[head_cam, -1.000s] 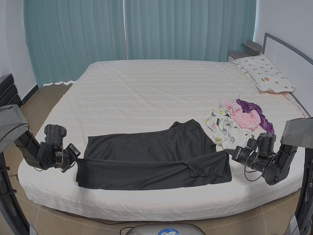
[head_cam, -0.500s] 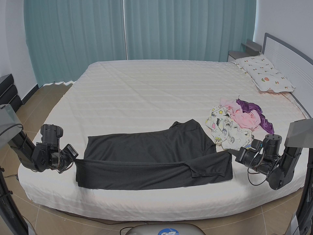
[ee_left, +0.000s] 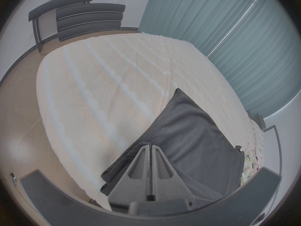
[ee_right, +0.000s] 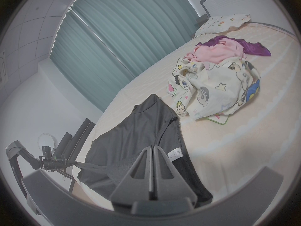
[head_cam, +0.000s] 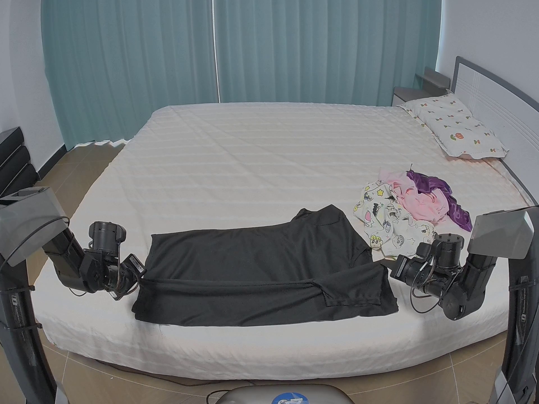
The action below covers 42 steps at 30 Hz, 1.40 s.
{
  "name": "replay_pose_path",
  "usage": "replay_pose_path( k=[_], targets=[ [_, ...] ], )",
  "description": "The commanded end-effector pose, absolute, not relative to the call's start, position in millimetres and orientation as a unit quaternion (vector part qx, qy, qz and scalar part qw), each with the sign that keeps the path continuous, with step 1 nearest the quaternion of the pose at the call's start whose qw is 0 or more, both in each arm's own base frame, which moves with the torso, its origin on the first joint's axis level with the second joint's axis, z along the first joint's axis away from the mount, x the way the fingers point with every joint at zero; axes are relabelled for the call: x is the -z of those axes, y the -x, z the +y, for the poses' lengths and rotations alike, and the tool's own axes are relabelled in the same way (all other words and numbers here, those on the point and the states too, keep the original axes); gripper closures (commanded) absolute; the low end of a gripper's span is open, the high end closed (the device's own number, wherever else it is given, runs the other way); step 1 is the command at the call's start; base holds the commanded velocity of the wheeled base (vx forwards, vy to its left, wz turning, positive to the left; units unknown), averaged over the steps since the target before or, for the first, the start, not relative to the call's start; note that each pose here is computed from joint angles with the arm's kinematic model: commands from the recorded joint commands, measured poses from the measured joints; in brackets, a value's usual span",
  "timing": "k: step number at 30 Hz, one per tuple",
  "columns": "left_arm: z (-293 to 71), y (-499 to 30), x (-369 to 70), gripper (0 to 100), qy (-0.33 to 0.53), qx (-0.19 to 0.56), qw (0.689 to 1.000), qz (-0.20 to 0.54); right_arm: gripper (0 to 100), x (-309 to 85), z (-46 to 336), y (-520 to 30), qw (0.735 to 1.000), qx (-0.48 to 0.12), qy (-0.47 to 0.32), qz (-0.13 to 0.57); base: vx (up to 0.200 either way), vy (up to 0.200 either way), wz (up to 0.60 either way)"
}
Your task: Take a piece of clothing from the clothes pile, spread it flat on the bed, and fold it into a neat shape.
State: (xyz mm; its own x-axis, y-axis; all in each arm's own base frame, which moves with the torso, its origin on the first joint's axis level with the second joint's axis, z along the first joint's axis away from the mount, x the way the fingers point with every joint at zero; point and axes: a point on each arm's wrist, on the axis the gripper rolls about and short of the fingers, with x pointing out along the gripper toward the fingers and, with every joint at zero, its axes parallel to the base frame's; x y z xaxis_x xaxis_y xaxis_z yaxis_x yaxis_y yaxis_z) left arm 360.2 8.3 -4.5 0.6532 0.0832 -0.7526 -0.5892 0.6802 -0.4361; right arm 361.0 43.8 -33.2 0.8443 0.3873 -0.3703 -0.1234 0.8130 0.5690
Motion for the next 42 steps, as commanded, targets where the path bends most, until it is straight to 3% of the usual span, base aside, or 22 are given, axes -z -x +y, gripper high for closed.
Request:
replay_pose_path(
  k=[1,10,11,12,21,34,42],
  targets=[
    [7,-371,23,100,0.344,-0.204,0.836,0.375,100,64,45,-369,0.915,-0.132,-0.274,0.264,0.000,0.000,0.00],
    [5,-374,27,100,0.341,-0.203,0.836,0.379,100,70,45,-374,0.914,-0.132,-0.279,0.263,0.000,0.000,0.00],
    [5,-374,27,100,0.341,-0.203,0.836,0.379,0,70,45,-374,0.914,-0.132,-0.279,0.263,0.000,0.000,0.00],
    [5,-374,27,0,0.341,-0.203,0.836,0.379,0,70,45,-374,0.911,-0.130,-0.289,0.262,0.000,0.000,0.00],
    [7,-368,26,0,0.352,-0.206,0.830,0.381,0,55,41,-366,0.900,-0.128,-0.356,0.214,0.000,0.000,0.00],
    [13,-344,10,0,0.372,-0.194,0.839,0.348,0,34,40,-347,0.880,-0.119,-0.402,0.221,0.000,0.000,0.00],
    [15,-343,11,0,0.372,-0.196,0.839,0.345,0,34,40,-346,0.881,-0.117,-0.402,0.222,0.000,0.200,0.00]
  ],
)
